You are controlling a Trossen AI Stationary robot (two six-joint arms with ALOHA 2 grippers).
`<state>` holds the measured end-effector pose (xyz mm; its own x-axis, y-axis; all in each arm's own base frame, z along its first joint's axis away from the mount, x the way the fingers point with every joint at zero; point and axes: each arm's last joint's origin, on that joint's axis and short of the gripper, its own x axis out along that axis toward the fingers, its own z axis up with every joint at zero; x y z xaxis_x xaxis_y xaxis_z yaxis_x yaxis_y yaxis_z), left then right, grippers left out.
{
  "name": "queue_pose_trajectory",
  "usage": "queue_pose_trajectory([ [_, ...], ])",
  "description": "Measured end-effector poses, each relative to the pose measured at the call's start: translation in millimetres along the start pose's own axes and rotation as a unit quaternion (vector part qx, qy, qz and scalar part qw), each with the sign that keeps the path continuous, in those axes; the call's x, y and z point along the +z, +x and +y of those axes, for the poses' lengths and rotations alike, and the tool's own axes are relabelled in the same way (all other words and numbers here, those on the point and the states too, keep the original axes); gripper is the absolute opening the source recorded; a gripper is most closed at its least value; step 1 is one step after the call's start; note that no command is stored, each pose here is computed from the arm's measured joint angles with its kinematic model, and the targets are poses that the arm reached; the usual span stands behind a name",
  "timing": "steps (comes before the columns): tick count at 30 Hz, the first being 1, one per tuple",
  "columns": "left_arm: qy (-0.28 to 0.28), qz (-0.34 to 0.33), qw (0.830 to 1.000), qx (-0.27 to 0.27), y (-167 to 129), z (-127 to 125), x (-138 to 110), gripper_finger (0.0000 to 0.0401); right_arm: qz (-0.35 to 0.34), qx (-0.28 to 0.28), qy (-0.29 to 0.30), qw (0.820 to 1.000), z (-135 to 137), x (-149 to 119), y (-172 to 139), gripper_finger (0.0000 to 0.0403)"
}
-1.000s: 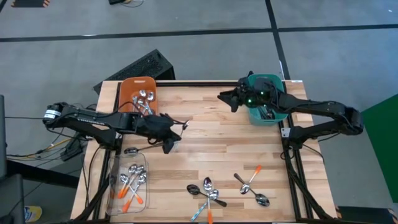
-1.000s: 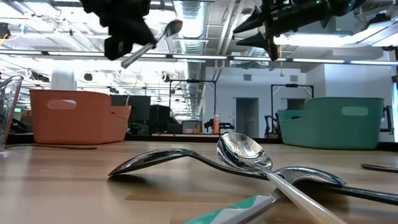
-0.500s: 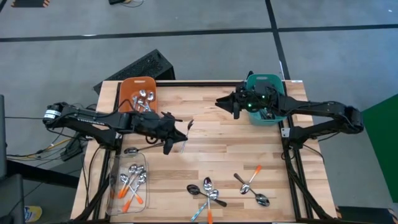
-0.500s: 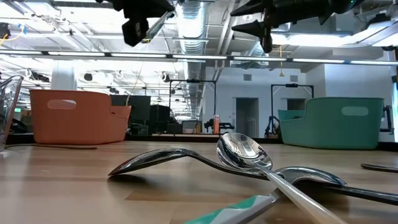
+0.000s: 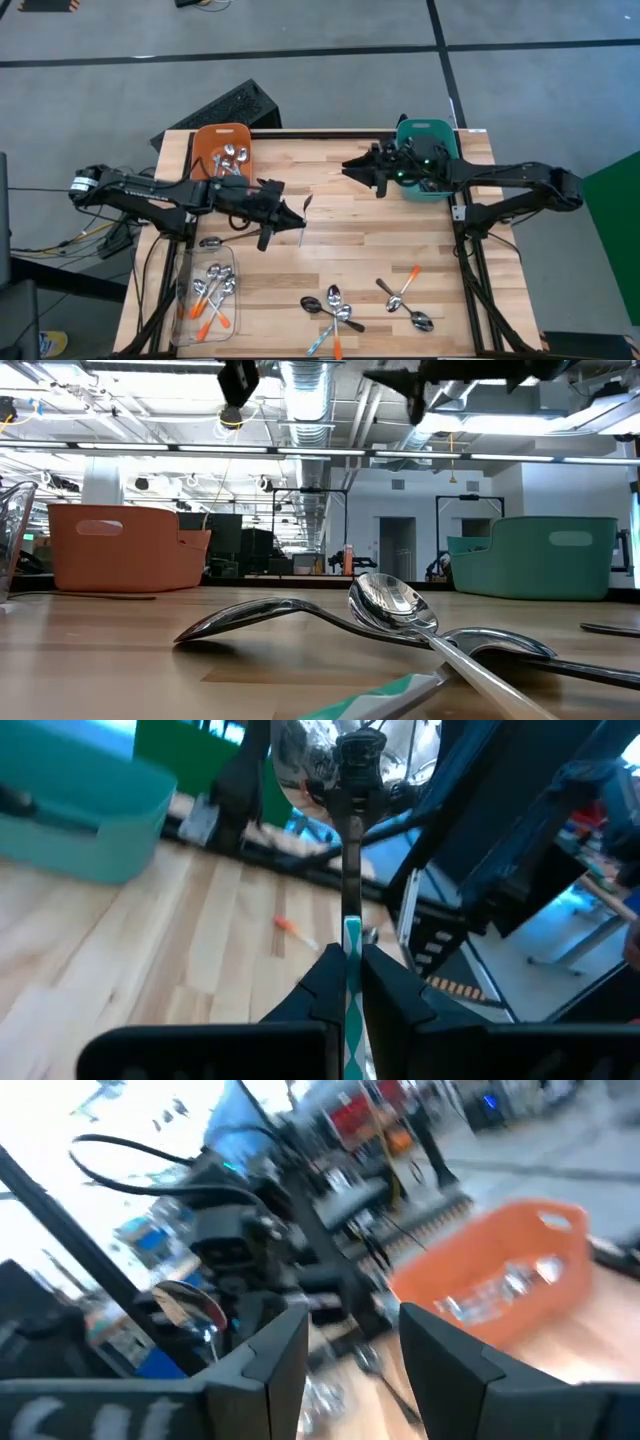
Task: Sort silverware by color (type)
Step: Put the white blue spoon into the orange bin
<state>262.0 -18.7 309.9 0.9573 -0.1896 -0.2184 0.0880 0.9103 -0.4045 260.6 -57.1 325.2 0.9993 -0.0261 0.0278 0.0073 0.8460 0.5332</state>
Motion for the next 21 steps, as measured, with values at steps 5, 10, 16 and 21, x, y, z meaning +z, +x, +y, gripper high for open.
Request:
queue_pose_trajectory([
  [5, 0.008, -0.059, 0.998, -0.025, -3.1, 7.9, 16.9, 0.0006, -0.049, 0.049, 0.026, 0.997, -0.5, -3.4, 26.8, 0.0180],
  [10, -0.007, -0.081, 0.994, -0.067, -6.9, 12.8, 26.6, 0.0006, -0.038, 0.071, 0.035, 0.996, 8.0, -3.6, 48.9, 0.0189],
  [16, 0.002, -0.070, 0.992, -0.102, -7.4, 11.1, 27.0, 0.0006, -0.035, 0.104, 0.031, 0.994, 25.7, 0.7, 71.2, 0.0202],
  [21, 0.031, -0.080, 0.987, -0.134, -8.6, 8.0, 29.9, 0.0006, -0.044, 0.110, 0.028, 0.992, 31.7, 12.1, 85.6, 0.0206],
])
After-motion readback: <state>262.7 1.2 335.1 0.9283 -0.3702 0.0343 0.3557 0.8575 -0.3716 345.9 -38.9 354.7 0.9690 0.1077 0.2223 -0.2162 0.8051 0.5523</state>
